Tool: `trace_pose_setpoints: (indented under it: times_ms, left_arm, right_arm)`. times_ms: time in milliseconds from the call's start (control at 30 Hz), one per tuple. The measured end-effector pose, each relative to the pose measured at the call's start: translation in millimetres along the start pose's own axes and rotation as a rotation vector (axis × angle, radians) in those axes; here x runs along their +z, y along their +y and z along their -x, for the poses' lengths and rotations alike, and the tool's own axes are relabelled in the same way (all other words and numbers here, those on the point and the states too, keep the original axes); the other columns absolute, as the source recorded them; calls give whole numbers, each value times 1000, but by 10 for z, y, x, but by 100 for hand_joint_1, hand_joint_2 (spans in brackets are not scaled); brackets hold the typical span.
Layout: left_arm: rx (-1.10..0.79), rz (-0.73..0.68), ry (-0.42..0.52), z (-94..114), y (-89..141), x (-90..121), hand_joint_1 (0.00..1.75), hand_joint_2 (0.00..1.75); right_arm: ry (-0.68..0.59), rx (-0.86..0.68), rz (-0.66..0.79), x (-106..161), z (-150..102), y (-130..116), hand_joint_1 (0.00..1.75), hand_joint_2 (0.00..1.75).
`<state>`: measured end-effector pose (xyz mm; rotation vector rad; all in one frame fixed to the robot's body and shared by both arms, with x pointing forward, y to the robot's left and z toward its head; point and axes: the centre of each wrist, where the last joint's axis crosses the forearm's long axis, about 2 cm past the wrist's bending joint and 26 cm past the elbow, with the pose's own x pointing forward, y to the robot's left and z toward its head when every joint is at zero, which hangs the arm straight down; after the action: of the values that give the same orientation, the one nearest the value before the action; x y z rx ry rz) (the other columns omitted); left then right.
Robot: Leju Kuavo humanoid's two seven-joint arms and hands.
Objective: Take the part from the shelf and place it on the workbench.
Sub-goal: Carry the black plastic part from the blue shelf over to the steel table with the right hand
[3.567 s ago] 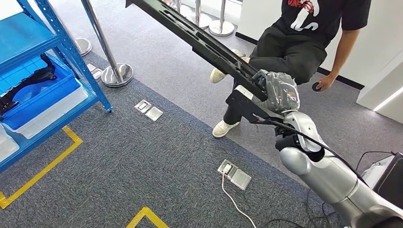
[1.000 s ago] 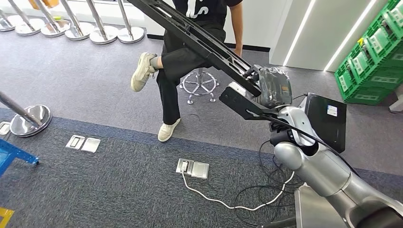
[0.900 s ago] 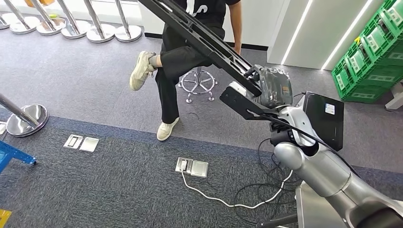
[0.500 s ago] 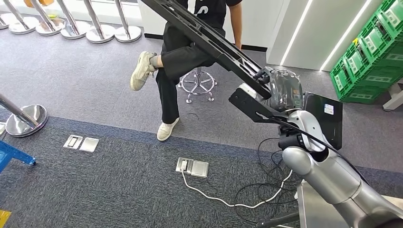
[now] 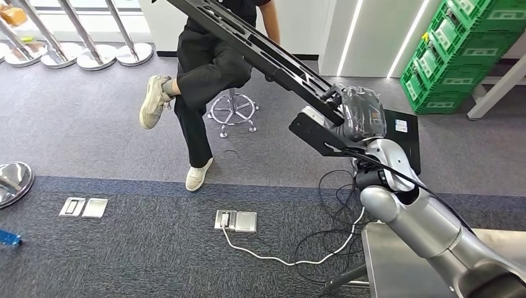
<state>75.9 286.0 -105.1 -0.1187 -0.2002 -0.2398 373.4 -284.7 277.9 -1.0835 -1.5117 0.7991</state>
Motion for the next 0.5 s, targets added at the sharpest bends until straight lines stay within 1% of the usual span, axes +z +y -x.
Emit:
trace_pose_setpoints:
  times_ms: [500]
  left_arm:
    - [-2,19,-10,3,-19,-2,0,175]
  right_arm:
    - [13,1,0,2,25,-3,175,175]
